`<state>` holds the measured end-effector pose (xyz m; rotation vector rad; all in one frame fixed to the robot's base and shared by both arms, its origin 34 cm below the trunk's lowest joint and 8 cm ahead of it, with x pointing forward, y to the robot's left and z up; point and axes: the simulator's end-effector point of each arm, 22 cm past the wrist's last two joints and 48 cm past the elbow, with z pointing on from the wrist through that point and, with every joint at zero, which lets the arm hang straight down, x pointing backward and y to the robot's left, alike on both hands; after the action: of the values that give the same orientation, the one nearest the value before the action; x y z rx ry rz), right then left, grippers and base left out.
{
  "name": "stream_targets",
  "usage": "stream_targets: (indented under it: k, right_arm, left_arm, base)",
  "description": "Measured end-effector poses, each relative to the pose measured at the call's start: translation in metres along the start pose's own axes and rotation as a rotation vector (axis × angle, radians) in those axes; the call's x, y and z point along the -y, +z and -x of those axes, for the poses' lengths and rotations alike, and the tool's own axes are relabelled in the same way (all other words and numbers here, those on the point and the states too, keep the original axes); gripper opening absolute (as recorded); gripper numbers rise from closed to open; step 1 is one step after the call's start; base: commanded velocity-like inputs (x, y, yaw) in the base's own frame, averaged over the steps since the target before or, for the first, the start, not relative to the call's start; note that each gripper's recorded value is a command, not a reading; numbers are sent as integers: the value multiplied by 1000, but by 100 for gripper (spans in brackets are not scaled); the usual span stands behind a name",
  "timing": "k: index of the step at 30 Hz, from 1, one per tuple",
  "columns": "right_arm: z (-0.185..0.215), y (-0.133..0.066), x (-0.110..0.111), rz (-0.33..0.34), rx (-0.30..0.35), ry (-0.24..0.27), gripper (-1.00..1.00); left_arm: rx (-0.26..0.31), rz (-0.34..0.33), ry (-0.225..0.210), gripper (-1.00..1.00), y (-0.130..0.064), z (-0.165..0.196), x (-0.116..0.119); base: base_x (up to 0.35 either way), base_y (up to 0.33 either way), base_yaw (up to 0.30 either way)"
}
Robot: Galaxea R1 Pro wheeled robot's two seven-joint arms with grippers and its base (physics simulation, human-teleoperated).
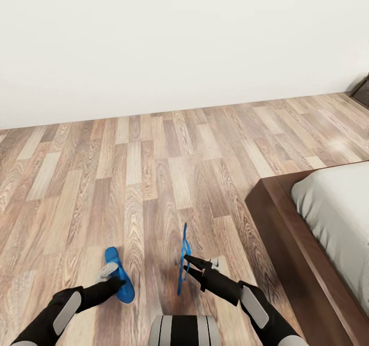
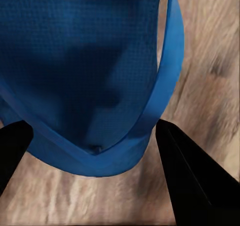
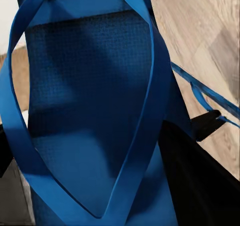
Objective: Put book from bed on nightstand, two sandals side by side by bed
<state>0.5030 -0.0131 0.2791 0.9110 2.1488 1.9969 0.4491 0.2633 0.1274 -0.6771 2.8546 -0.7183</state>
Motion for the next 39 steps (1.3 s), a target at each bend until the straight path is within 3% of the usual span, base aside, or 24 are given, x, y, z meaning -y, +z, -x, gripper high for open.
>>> stream_targets:
  k: [2,7,16,22,39]
  right_arm:
    - [-8,-1,6,-39,-39,-38,-100]
    - [-7,-2,-3,-43,-49,-84,-100]
    - [-5,8,-21,-5,-27,-133,-100]
    - [6,-9,-4,-48,3,-158,-100]
    - [15,-19,-12,-64,71,-249,-100]
  left_arm:
    - [3,-4,40,-100,-11,6,-8]
    - [13,-33,63,-100,-20,13,-3]
    - [10,-66,50,-100,-25,16,10]
    - [-16,-55,42,-100,-23,-1,4]
    - [38,-88,70,-100,-43,19,26]
  base:
    - [0,0,0]
    - [0,0,0]
    - [0,0,0]
    - [0,0,0]
    - [0,0,0]
